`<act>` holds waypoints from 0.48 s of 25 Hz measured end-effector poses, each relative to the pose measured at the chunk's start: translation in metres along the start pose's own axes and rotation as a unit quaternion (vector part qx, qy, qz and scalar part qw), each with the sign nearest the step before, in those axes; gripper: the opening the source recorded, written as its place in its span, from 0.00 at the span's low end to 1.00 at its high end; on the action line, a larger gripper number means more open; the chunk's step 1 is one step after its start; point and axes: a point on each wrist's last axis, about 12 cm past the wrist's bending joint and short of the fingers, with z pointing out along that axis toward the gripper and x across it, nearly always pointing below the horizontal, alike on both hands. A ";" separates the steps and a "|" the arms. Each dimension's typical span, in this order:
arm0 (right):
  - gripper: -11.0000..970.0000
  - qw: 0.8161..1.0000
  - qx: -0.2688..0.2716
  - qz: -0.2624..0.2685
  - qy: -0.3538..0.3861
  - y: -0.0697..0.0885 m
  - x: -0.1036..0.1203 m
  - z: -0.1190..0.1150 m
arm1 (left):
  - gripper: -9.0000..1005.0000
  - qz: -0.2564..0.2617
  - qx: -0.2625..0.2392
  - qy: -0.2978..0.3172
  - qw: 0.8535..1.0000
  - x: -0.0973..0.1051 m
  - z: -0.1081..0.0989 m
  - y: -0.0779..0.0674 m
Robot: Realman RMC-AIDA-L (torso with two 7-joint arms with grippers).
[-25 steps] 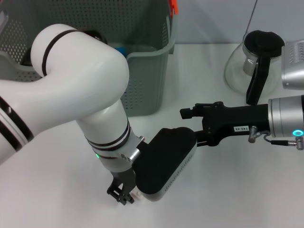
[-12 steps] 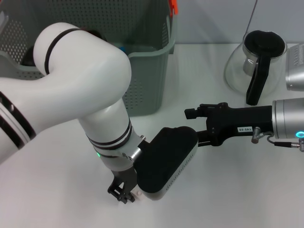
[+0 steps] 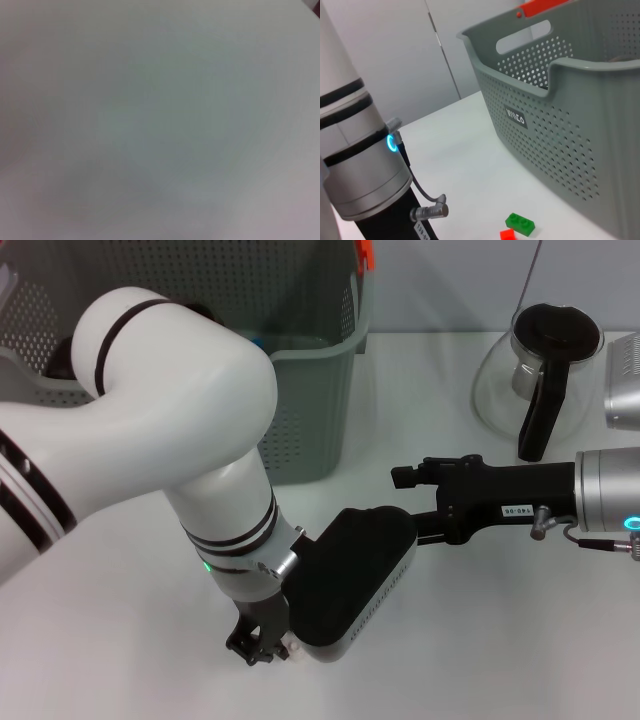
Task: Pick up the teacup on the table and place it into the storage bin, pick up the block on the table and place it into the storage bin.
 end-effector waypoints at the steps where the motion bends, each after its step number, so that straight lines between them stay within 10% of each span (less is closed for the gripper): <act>1: 0.95 1.000 0.000 0.000 0.000 0.000 0.000 0.000 | 0.37 0.000 0.000 0.000 1.000 0.000 0.000 0.000; 12: 0.95 1.000 0.003 0.003 -0.004 -0.001 0.000 -0.001 | 0.20 -0.006 0.005 0.001 1.000 0.000 -0.002 -0.002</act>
